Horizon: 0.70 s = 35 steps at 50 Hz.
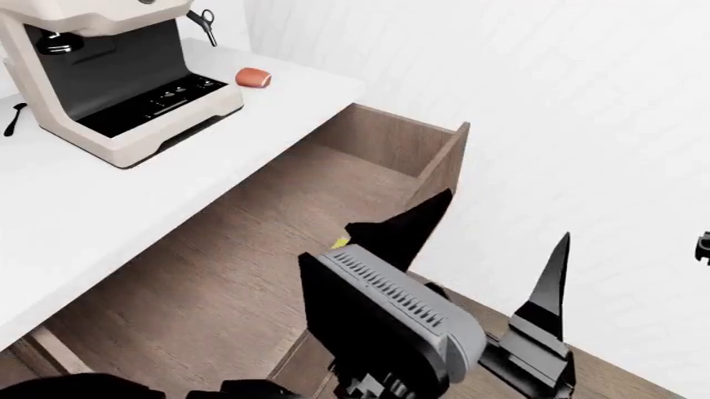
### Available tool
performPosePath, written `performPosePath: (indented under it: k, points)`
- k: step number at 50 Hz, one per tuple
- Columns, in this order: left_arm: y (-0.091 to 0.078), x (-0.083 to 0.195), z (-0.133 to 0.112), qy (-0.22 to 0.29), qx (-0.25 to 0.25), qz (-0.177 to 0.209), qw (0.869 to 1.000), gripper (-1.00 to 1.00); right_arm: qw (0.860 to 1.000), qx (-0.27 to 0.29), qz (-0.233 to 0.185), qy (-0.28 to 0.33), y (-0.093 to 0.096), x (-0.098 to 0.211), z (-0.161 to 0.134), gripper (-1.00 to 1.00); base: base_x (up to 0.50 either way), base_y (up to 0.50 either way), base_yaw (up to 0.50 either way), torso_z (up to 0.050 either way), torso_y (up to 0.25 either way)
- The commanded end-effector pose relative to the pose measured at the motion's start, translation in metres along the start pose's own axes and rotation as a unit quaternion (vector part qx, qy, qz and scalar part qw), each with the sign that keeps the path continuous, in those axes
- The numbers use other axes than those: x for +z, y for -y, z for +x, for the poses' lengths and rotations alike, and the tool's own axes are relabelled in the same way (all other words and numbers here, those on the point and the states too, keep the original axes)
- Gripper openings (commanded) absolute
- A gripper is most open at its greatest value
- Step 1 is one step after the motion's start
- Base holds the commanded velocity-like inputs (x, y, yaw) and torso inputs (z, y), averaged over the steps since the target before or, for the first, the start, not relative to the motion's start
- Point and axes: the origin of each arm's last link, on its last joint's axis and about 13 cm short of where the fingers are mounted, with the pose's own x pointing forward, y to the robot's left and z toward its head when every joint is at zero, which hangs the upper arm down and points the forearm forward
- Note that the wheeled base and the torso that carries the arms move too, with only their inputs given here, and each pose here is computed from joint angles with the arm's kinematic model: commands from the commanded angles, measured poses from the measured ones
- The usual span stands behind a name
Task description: Close the right drawer.
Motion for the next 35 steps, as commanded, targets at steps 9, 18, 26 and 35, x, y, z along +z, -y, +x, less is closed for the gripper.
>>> performPosePath:
  k: [9, 18, 26, 35]
  points:
    - [0.016, -0.018, -0.002, -0.044, -0.012, -0.045, 0.998, 1.00, 1.000, 0.004, 0.003, 0.001, 0.000, -0.001, -0.002, 1.00, 0.00, 0.00, 0.00, 0.000, 0.000]
    - [0.016, -0.026, -0.001, -0.058, -0.013, -0.070, 0.996, 1.00, 1.000, 0.006, 0.003, 0.001, -0.001, -0.002, -0.002, 1.00, 0.00, 0.00, 0.00, 0.000, 0.000]
    - [0.010, -0.038, 0.001, -0.070, 0.009, -0.086, 0.994, 1.00, 1.000, 0.006, 0.003, 0.001, -0.001, -0.002, -0.002, 1.00, 0.00, 0.00, 0.00, 0.000, 0.000]
    - [0.006, -0.048, 0.000, -0.086, 0.017, -0.102, 0.991, 1.00, 1.000, 0.007, 0.004, 0.001, -0.001, -0.002, -0.003, 1.00, 0.00, 0.00, 0.00, 0.000, 0.000]
